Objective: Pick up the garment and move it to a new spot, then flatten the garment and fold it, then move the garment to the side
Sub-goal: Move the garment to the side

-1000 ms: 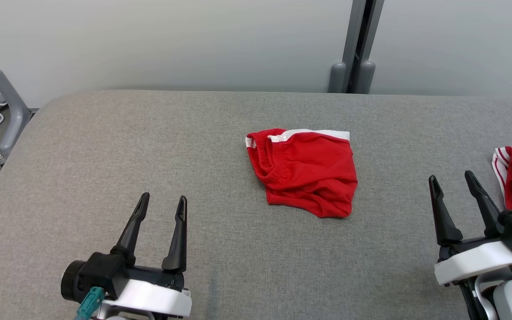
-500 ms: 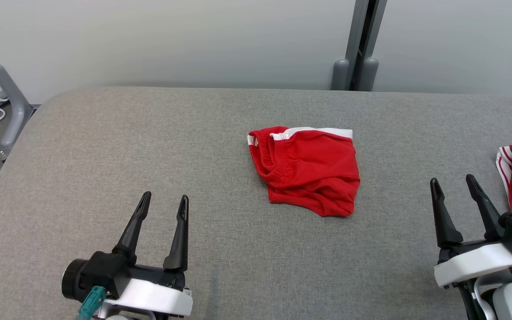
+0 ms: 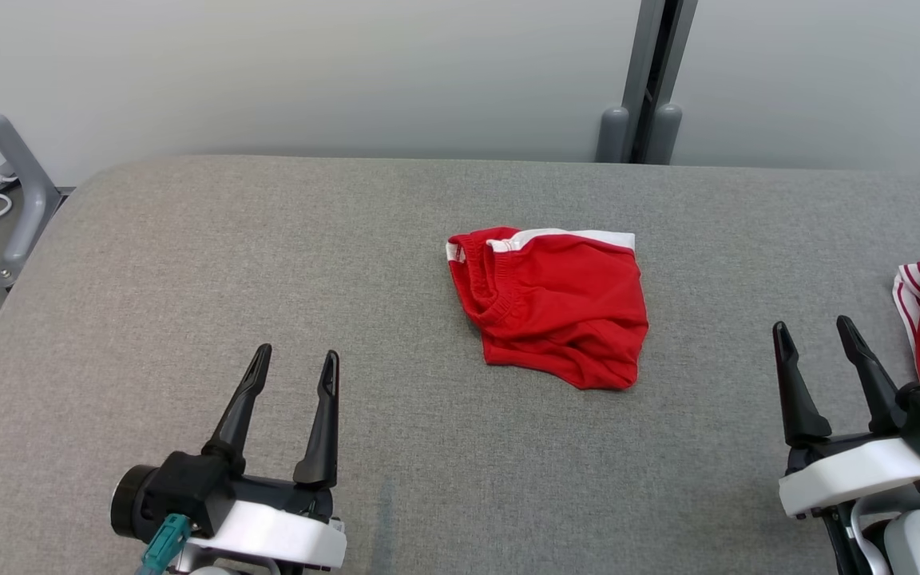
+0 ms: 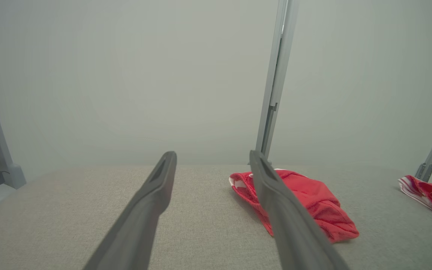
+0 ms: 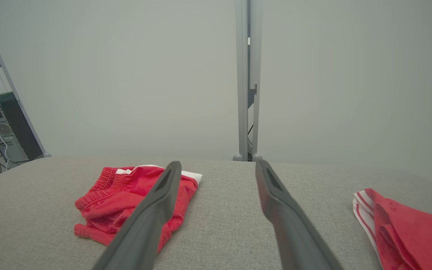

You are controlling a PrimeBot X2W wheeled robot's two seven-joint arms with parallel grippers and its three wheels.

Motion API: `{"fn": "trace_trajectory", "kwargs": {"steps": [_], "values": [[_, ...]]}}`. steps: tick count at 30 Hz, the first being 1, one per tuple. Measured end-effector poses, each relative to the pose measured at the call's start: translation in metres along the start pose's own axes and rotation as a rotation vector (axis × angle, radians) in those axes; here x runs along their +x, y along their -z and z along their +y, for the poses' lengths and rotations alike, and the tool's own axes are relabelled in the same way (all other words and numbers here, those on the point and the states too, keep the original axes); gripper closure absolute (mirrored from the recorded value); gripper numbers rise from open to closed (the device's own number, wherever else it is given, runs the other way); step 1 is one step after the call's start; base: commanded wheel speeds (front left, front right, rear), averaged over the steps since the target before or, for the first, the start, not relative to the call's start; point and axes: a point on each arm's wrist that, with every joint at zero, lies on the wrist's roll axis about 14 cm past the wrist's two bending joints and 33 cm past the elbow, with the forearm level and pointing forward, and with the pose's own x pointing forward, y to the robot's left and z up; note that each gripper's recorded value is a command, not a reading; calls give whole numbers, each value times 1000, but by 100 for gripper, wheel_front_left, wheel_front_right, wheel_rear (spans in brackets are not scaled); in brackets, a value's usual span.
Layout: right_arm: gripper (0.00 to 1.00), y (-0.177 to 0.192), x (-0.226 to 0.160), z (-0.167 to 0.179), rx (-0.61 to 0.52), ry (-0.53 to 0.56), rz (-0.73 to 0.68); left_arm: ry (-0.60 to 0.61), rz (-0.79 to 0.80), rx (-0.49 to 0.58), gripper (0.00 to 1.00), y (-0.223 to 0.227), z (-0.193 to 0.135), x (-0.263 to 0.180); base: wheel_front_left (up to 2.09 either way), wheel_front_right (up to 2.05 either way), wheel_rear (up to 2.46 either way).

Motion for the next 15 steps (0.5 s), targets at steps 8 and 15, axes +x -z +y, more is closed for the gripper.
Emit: {"fn": "trace_trajectory", "kwargs": {"steps": [8, 15], "values": [[0, 2, 0, 0, 5, 3, 4, 3, 4, -1, 0, 2, -1, 0, 0, 0, 0], [0, 14, 4, 1, 14, -3, 48, 7, 19, -1, 0, 7, -2, 5, 0, 0, 0]]}}
